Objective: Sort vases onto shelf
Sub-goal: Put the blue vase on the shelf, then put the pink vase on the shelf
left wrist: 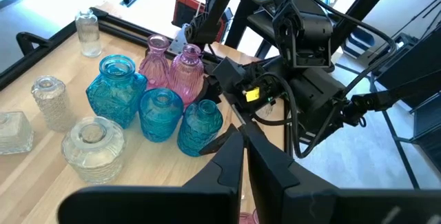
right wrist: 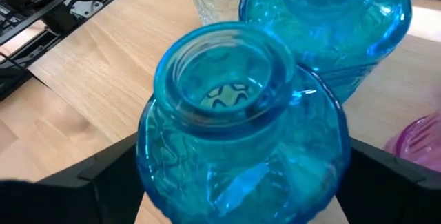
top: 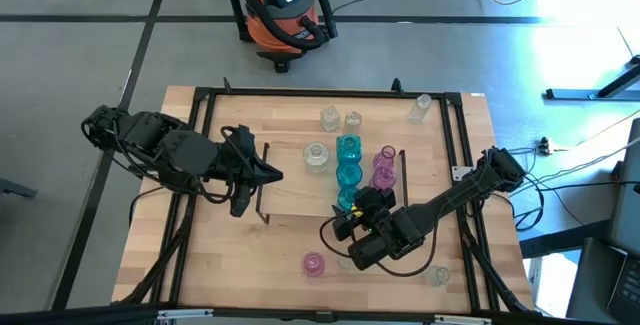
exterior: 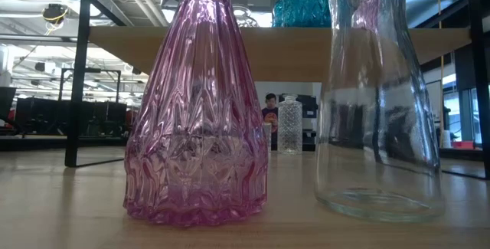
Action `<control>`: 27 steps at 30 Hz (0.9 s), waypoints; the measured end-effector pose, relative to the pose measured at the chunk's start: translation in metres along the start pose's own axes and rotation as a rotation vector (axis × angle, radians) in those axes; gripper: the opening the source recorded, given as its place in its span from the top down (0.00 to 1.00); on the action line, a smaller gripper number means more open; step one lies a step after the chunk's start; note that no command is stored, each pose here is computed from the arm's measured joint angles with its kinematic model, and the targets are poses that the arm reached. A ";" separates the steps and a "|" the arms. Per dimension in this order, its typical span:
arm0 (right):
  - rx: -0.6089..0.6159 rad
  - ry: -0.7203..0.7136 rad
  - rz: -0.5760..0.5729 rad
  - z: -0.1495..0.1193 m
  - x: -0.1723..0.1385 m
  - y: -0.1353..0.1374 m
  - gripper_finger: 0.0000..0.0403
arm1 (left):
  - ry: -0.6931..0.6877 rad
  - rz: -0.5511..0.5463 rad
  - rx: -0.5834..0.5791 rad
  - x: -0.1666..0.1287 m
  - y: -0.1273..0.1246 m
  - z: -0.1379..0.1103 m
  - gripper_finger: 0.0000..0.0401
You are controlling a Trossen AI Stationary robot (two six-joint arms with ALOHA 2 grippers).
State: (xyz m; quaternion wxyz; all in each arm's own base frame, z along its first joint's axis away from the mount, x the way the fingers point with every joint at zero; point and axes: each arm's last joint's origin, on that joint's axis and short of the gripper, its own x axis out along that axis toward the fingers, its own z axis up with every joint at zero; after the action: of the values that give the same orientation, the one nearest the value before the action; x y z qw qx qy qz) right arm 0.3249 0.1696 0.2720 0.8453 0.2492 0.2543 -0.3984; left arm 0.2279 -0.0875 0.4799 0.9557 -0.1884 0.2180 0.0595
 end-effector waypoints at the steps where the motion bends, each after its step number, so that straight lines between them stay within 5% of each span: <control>1: -0.002 -0.001 -0.002 0.001 -0.001 0.000 0.07 | 0.000 0.000 0.000 0.000 0.000 0.000 0.97; 17: -0.023 -0.052 0.006 0.034 -0.027 0.008 0.07 | 0.000 0.000 -0.001 0.000 0.000 0.000 0.97; 27: -0.088 -0.157 0.002 0.095 -0.065 0.007 0.07 | -0.004 0.000 -0.002 0.000 0.000 0.000 0.97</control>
State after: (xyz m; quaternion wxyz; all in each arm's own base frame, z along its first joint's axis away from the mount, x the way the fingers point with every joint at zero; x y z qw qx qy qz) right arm 0.3161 0.1495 0.3853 0.8731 0.1800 0.2042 -0.4045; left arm 0.2281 -0.0875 0.4802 0.9560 -0.1895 0.2158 0.0599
